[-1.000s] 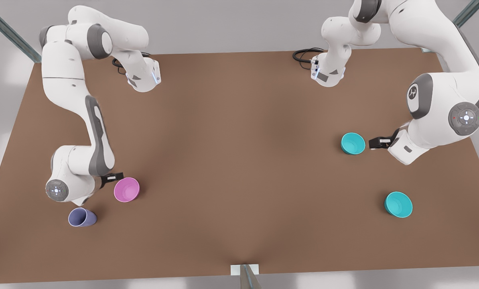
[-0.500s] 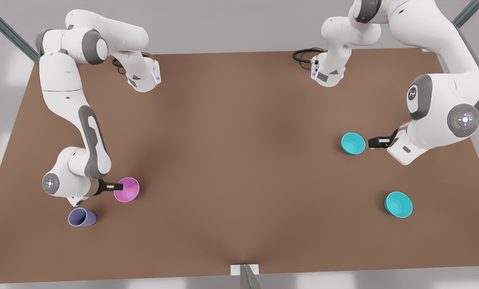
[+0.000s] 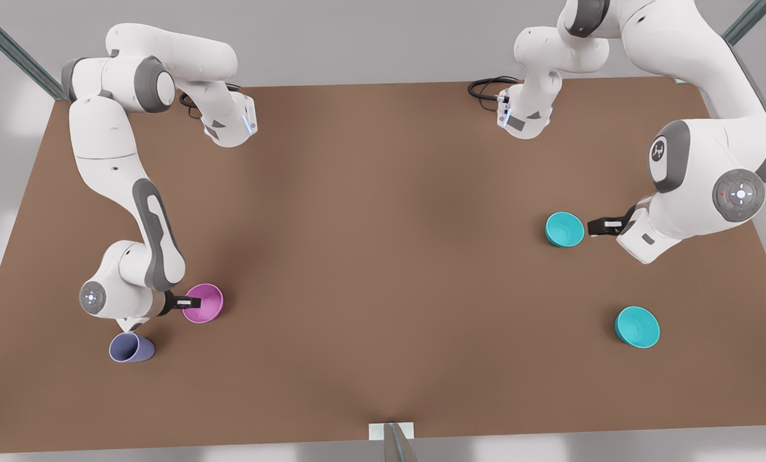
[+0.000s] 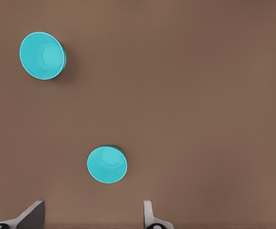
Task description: Stack the blue bowl on the pink bowl
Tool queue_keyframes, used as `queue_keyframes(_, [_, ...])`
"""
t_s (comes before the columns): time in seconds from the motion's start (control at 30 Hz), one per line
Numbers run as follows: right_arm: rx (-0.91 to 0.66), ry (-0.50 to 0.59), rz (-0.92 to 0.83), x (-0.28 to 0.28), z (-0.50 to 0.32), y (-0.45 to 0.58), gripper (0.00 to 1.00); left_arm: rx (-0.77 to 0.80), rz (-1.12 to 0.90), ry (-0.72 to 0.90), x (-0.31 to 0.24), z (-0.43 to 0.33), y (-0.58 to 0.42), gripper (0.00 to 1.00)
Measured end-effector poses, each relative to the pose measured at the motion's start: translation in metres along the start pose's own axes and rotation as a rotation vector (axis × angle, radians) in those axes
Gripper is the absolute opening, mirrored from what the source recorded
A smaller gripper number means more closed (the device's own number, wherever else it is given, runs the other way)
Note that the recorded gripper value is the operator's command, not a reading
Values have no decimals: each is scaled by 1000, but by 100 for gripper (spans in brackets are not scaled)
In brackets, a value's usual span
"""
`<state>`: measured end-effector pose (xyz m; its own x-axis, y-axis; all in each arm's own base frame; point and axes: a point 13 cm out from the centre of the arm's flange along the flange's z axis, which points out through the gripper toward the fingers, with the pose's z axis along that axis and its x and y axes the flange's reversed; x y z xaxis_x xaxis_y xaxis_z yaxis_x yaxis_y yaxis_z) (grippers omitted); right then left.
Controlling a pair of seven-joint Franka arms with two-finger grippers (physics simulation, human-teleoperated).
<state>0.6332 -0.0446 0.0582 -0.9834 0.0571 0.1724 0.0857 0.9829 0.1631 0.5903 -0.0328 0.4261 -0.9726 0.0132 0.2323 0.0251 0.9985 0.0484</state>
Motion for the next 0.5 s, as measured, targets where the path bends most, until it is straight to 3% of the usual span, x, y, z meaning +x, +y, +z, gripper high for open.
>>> queue_keyframes(0.07, [-3,-1,-4,-1,-1,2,27,0,0,2,1,-1,0,100])
queue_keyframes(0.1, [-9,-4,-7,-2,-2,4,21,0,1,3,2,-2,0,100])
queue_keyframes(0.33, [-26,-19,-61,-16,-31,31,21,3,3,9,5,-3,-2,100])
queue_keyframes(0.5, [-182,4,-262,-9,-75,219,21,3,3,12,5,-3,-2,100])
